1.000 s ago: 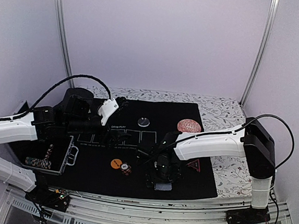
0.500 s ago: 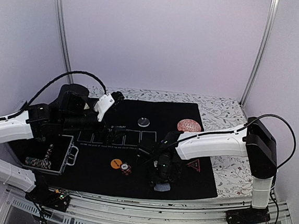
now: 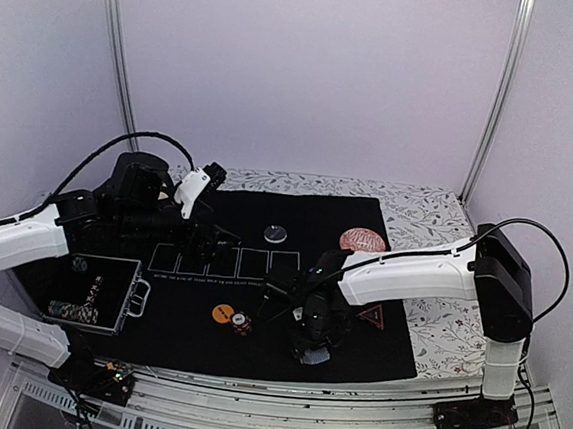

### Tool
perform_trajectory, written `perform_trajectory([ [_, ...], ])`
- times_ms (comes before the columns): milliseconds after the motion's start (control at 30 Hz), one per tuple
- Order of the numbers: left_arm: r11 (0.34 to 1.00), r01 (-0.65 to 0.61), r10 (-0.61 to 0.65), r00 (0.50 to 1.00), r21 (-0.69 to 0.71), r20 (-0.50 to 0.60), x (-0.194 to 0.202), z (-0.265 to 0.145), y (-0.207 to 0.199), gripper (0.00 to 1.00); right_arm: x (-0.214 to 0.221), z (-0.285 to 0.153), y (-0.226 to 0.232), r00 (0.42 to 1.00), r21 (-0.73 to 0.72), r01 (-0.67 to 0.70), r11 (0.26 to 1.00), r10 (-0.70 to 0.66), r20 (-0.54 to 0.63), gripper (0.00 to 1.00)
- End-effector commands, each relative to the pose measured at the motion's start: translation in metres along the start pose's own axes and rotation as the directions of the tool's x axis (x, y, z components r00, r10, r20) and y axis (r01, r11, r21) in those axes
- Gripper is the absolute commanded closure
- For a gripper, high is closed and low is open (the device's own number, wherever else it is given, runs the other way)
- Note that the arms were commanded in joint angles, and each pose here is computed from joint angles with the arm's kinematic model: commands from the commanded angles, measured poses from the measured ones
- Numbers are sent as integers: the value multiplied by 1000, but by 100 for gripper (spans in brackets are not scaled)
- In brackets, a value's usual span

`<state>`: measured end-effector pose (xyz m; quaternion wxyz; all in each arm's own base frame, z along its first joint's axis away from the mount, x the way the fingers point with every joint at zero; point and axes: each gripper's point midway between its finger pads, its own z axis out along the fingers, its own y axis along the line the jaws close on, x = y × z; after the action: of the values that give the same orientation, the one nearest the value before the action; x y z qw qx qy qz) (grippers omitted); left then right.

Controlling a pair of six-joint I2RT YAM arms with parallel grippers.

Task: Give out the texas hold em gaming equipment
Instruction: Pick up the face-down deck piles from the poker table mat, then place the face-down deck piles on the poker table mat.

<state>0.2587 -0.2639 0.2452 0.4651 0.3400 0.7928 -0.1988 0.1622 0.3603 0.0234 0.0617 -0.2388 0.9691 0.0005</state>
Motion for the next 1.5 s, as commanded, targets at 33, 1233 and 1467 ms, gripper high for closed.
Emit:
perform_trajectory([
  [33,976,211,-206,974,45,-99,23,16,14,2,-18,-23,-4,984,14,154,988,-154,93,46],
  [1233,981,160,-157,987,113,-34,22,1,28,2,-24,13,23,518,34,853,520,-853,58,46],
  [1467,988,106,-112,992,113,50,2,-9,28,2,-23,5,22,523,71,847,527,-850,65,0],
])
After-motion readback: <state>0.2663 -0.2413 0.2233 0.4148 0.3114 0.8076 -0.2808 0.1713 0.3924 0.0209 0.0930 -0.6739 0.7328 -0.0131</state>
